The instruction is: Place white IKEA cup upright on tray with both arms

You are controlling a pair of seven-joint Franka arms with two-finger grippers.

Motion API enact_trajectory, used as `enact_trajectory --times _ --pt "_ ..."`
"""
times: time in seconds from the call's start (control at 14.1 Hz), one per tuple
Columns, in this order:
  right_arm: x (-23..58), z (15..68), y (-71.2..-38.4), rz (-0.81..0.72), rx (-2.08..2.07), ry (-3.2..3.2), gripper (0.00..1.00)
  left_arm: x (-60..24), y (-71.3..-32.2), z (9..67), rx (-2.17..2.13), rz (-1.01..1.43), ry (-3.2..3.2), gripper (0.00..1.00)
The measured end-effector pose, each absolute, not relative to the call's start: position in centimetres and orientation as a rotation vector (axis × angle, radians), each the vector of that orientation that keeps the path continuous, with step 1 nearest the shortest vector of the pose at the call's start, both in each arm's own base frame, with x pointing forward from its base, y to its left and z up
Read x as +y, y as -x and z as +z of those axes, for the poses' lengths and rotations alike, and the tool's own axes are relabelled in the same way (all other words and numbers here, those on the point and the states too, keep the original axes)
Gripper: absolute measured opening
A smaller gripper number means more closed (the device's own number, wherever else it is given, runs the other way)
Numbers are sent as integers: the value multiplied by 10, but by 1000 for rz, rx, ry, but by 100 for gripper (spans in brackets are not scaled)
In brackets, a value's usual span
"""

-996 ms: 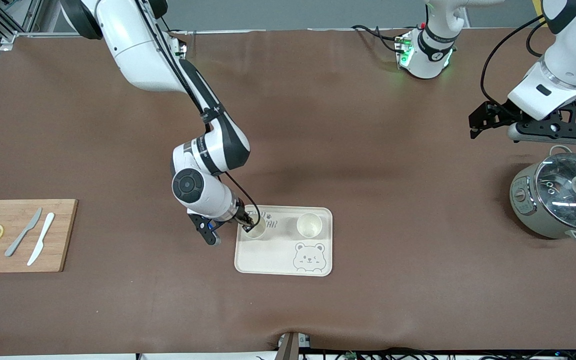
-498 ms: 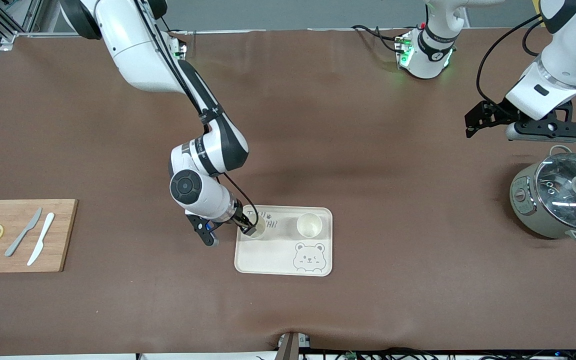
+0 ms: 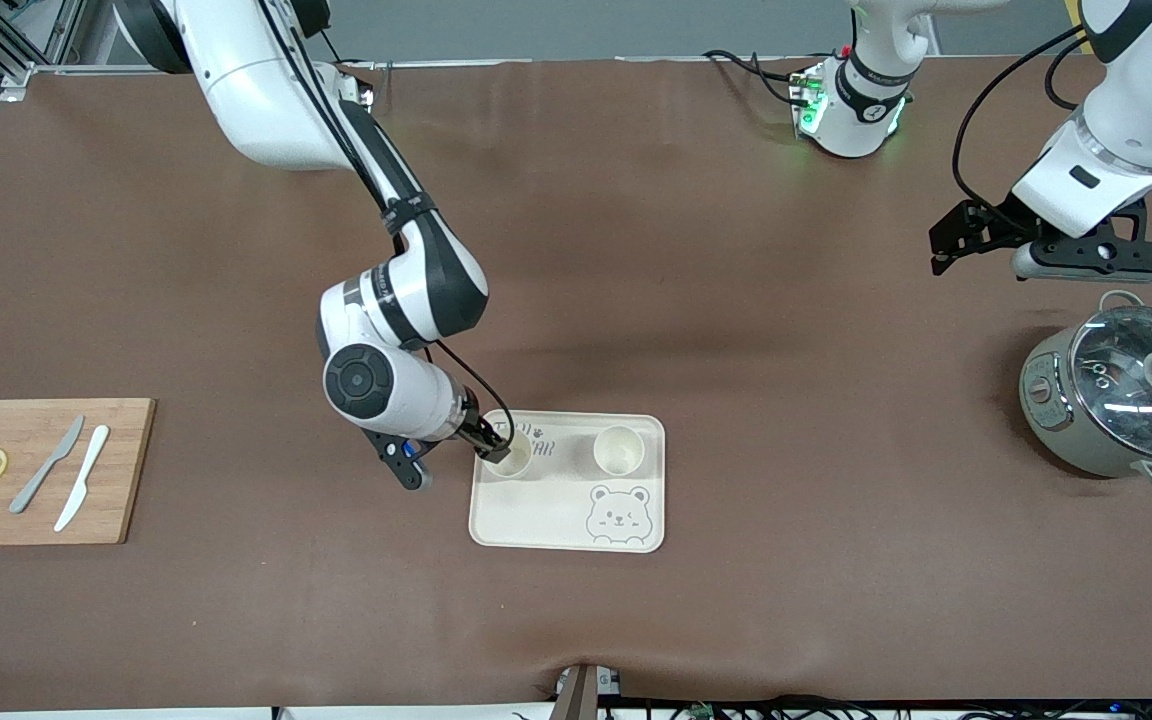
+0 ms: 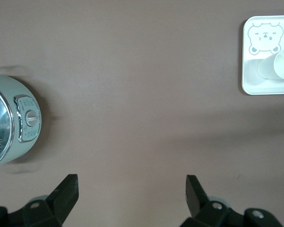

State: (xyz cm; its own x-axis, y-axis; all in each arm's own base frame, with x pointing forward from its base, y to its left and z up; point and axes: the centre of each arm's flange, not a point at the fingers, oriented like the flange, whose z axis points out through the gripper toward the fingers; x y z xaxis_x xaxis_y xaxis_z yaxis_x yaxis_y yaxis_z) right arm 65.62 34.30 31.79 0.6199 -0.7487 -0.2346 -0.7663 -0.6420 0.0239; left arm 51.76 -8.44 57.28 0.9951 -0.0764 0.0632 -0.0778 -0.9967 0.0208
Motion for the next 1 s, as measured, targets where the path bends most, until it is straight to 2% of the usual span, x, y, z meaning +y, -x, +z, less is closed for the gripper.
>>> enact_trajectory --times 0.36,0.78,1.0 --pt "313 371 -671 369 1286 2741 100 -84 -518 575 -120 105 -3114 100" --pt "355 421 -633 394 1161 2807 100 -86 -518 575 -117 106 -3113 100" --pt "323 470 -635 342 1167 2797 100 -87 -518 575 -116 107 -3113 100"
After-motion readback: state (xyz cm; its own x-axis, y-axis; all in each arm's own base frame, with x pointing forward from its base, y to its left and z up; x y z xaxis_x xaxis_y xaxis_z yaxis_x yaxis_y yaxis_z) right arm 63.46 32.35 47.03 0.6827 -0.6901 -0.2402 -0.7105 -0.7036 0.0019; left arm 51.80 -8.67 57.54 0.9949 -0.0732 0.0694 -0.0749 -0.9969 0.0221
